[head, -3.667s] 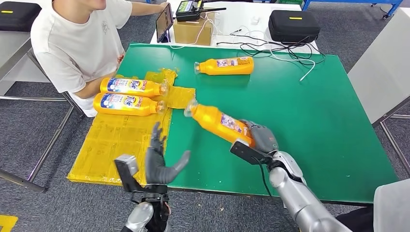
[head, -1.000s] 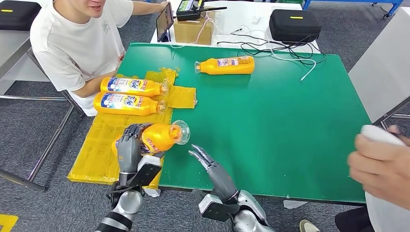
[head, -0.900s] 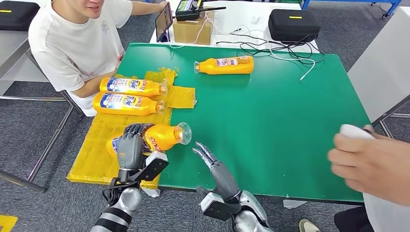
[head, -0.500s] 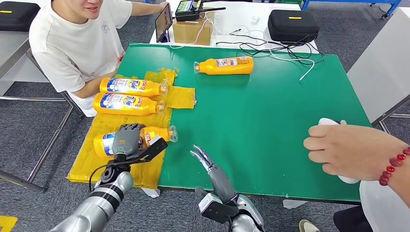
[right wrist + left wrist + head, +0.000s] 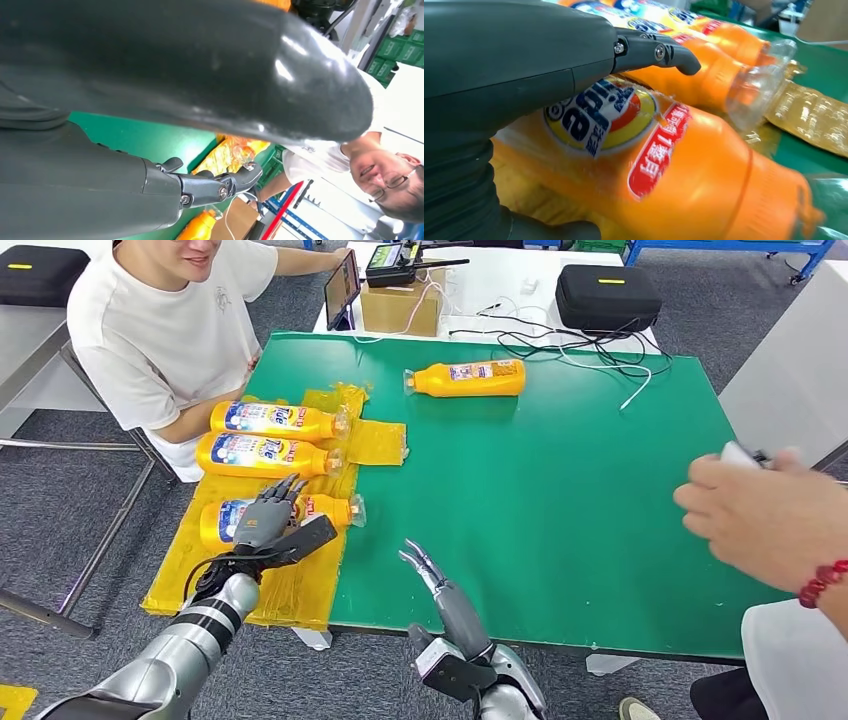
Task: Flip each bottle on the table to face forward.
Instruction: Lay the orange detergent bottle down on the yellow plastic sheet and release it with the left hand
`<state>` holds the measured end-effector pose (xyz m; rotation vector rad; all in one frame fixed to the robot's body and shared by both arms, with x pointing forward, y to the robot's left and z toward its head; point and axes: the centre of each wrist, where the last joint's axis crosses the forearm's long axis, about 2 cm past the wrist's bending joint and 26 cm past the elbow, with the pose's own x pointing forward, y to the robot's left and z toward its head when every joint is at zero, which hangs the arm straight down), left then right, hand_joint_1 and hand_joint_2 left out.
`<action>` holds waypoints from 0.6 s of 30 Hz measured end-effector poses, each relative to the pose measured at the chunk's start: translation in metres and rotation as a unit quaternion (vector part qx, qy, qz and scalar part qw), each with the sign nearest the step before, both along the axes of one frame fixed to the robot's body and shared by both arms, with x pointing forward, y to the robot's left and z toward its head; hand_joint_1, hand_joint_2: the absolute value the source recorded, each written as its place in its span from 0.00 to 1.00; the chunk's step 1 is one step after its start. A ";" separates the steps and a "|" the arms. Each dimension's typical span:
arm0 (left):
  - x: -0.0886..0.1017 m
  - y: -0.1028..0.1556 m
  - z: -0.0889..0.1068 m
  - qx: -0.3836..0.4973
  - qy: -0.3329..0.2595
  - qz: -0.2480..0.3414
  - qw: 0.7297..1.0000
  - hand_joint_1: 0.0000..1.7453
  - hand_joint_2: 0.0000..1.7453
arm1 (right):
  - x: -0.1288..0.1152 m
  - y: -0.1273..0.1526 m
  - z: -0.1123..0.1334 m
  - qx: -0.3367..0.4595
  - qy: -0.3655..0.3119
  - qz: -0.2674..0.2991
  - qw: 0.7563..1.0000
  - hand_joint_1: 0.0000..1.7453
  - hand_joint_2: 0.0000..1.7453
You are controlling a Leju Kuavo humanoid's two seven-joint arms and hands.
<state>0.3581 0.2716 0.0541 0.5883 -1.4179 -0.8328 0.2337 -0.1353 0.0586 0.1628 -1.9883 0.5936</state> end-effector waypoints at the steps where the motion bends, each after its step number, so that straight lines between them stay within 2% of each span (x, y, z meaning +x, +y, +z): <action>1: 0.000 0.000 0.000 -0.014 0.000 -0.004 1.000 0.00 1.00 | 0.000 0.000 0.000 0.001 0.000 -0.001 1.000 0.00 0.00; 5: -0.005 -0.006 -0.002 -0.087 -0.016 -0.020 0.996 0.00 1.00 | 0.000 0.000 -0.001 0.002 0.003 -0.001 1.000 0.00 0.00; 11: -0.027 -0.025 -0.007 -0.229 -0.107 -0.023 0.967 0.00 1.00 | -0.001 0.000 -0.004 0.002 0.003 0.000 1.000 0.00 0.00; 16: -0.037 -0.041 0.012 -0.325 -0.202 0.012 0.924 0.00 1.00 | -0.002 0.000 -0.006 -0.009 -0.014 -0.013 1.000 0.00 0.00; 18: -0.040 -0.047 0.026 -0.373 -0.244 0.025 0.895 0.00 1.00 | -0.001 0.000 -0.005 -0.020 -0.034 -0.024 0.999 0.00 0.50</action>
